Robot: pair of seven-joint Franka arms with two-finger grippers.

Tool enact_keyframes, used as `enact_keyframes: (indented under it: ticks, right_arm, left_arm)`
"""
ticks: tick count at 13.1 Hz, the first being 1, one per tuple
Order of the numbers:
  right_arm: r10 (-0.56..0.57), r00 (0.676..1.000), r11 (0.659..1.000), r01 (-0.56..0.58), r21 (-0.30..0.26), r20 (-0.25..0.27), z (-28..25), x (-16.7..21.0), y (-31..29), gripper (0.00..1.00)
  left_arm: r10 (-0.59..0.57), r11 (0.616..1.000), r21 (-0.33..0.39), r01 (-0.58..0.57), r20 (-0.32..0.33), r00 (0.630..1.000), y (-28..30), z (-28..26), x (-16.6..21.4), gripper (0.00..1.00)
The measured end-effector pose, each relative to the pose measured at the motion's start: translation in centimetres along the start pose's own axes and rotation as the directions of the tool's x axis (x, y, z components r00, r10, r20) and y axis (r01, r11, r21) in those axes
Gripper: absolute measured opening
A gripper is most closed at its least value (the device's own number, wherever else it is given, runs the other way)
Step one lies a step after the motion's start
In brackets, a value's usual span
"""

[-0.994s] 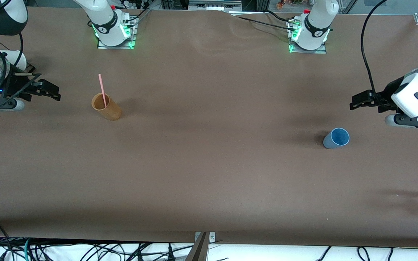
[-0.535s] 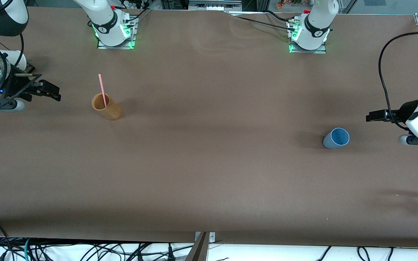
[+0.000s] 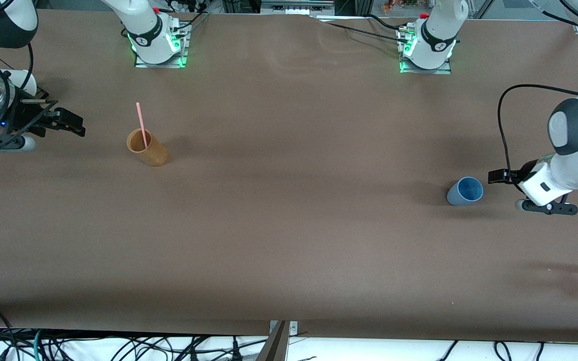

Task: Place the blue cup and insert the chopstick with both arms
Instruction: 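Reach the left gripper to the blue cup while the right gripper reaches the chopstick, then grasp the blue cup with the left gripper while the right gripper grasps the chopstick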

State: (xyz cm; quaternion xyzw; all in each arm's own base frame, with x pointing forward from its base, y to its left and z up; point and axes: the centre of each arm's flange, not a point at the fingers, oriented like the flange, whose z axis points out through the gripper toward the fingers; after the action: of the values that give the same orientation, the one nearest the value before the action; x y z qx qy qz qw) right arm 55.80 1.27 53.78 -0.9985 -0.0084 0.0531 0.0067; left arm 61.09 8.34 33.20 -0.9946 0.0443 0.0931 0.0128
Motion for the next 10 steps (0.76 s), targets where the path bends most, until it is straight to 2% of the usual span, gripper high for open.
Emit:
enact_keyframes:
  ticks: [2, 3, 6, 9, 10]
  right_arm:
    - [-0.005, 0.995, 1.000, 0.004, 0.002, 0.096, 2.3, -0.9, -0.3, 1.00]
    - [-0.010, 0.992, 1.000, 0.010, 0.002, 0.125, 3.9, -1.2, -0.6, 1.00]
    - [0.008, 0.984, 1.000, -0.007, -0.005, 0.177, 9.1, -1.7, -1.2, 1.00]
    - [0.056, 0.964, 0.998, -0.054, -0.014, 0.261, 15.1, -3.4, -1.2, 1.00]
    - [0.062, 0.956, 0.998, -0.066, 0.001, 0.287, 16.8, -3.8, -1.5, 1.00]
  left_arm:
    - [0.004, 1.000, 0.001, -0.004, -0.014, 1.000, 0.3, 2.2, -0.4, 1.00]
    - [0.006, 1.000, 0.001, -0.006, -0.018, 1.000, 0.4, 3.0, -0.5, 0.99]
    - [0.009, 1.000, 0.002, -0.009, -0.036, 0.999, 0.7, 4.5, -0.9, 0.99]
    - [0.008, 1.000, 0.005, -0.007, -0.063, 0.998, 0.9, 5.7, -1.1, 0.98]
    - [0.007, 1.000, 0.005, -0.007, -0.068, 0.998, 0.9, 6.2, -1.2, 0.97]
